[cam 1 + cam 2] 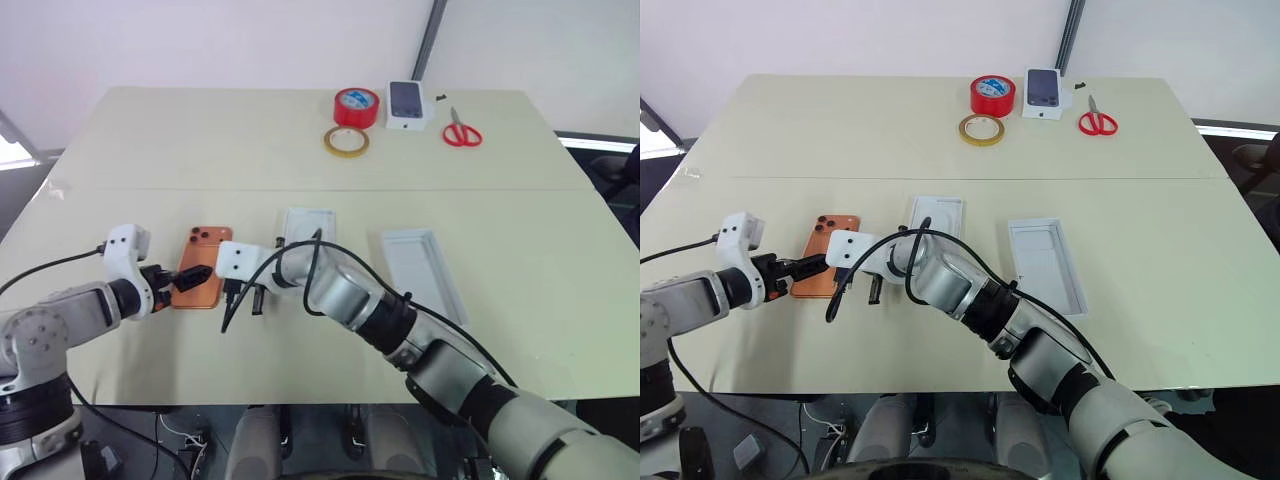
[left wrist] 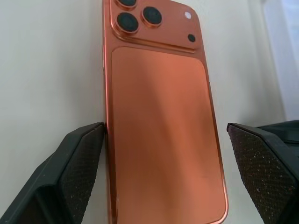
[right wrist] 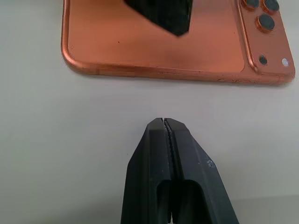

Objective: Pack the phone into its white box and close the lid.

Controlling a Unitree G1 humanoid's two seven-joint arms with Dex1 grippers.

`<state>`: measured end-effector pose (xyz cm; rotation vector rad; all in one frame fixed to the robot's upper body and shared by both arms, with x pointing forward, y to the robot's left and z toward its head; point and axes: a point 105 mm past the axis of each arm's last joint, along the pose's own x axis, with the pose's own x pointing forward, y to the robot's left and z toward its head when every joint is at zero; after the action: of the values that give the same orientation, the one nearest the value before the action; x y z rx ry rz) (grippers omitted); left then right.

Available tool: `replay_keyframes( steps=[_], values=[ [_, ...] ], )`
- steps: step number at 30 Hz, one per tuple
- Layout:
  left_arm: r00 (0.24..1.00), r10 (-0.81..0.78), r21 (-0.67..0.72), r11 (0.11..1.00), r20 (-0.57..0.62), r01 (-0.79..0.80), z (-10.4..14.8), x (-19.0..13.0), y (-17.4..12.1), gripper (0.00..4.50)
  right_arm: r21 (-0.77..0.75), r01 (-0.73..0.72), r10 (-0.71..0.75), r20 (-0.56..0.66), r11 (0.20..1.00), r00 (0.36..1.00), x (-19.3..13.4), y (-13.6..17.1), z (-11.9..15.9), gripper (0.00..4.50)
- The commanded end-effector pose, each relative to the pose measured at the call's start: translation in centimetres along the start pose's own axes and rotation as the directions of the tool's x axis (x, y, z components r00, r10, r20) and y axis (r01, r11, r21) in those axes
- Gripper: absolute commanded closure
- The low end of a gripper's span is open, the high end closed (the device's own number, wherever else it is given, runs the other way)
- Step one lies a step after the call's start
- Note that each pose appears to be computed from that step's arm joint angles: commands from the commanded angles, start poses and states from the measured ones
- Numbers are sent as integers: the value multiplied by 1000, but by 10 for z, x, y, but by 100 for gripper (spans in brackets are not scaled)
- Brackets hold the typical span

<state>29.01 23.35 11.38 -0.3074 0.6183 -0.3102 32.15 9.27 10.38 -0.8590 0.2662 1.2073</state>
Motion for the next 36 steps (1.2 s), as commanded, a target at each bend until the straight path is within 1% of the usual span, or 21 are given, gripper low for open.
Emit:
replay_keyframes(
  steps=[1, 7, 12, 19, 25, 30, 33, 36],
  values=[
    [986, -132, -11, 991, -103, 132, -22, 14, -29, 11, -8, 22, -22, 20, 1000, 1000, -7, -6, 5, 449],
    [976, -184, -17, 983, -118, 183, -25, 19, -45, 11, 3, 29, -29, 13, 1000, 999, -11, -8, -2, 449],
    [964, -243, -38, 970, -107, 240, -25, 21, -60, 11, 13, 32, -32, 8, 999, 999, -15, -7, -8, 449],
    [952, -300, -86, 952, -55, 295, -18, 22, -71, 11, 16, 37, -37, 7, 999, 999, -16, -9, -9, 449],
    [968, -250, -102, 964, -28, 246, -12, 22, -61, 11, 16, 38, -38, 9, 999, 999, -16, -8, -9, 449],
    [976, -215, -145, 966, 23, 216, -4, 17, -49, 11, 17, 39, -39, 9, 999, 999, -17, -7, -10, 449],
    [978, -198, -200, 958, 68, 208, 2, 16, -40, 11, 19, 40, -40, 8, 999, 999, -17, -7, -11, 449],
    [978, -194, -217, 954, 73, 205, 2, 16, -38, 11, 19, 39, -39, 10, 999, 999, -17, -7, -11, 449]
  ],
)
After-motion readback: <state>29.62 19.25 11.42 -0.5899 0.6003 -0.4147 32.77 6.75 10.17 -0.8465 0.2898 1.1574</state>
